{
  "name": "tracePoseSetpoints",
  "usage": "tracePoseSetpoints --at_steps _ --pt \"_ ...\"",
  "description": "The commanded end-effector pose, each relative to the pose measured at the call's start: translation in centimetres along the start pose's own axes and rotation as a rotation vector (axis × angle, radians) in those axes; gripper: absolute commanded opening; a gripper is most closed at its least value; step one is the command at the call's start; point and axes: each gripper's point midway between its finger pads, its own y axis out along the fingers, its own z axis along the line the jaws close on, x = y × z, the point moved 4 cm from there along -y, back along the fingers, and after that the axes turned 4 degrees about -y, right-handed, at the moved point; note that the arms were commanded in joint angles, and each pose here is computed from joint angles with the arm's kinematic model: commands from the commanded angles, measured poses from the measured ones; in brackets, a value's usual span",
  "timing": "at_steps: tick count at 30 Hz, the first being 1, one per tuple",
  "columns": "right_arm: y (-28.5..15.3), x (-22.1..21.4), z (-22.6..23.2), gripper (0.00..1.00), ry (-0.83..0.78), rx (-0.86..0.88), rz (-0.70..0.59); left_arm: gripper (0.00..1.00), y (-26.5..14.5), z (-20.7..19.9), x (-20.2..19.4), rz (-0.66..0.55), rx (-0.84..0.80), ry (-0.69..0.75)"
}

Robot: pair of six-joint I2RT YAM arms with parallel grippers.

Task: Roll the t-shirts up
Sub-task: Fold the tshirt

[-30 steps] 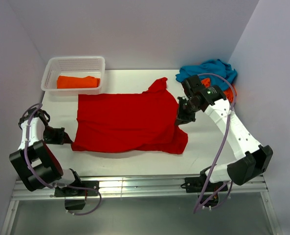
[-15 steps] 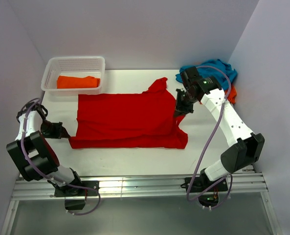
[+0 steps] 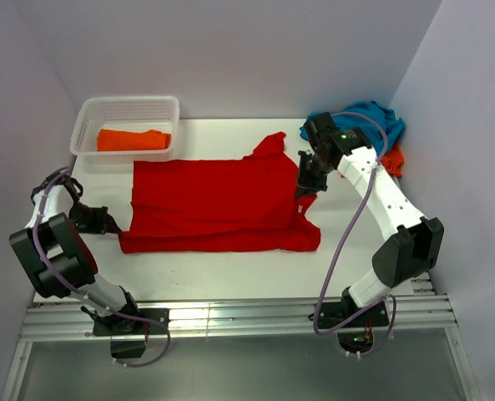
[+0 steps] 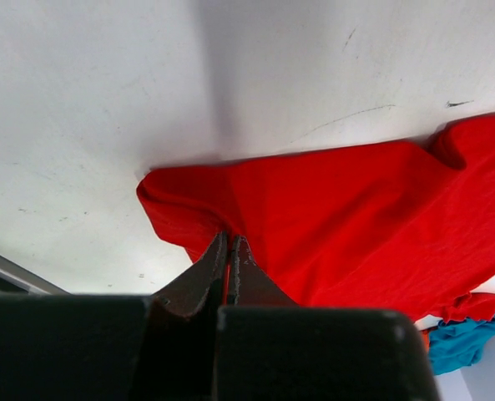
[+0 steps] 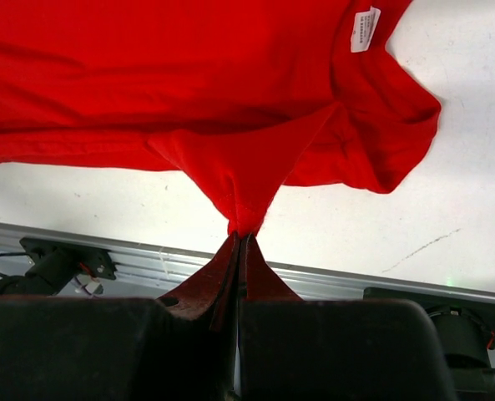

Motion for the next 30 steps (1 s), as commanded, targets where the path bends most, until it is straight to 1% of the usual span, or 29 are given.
tracePoseSetpoints --at_steps 1,15,30 --pt "-1.4 1.7 0.4 0.0 -0.002 0.017 -0.08 0.01 -0.6 -1.5 -0.1 -0.001 -0.052 0.039" --pt "-2.1 2.3 -1.1 0.0 0.035 -0.036 -0.088 0.0 0.0 -3.4 0.2 0.009 -0.048 0.056" --pt "-0.5 3.3 -1.3 0.0 0.06 -0.026 -0.072 0.01 1.2 -5.0 -0.4 0.021 -0.039 0.079"
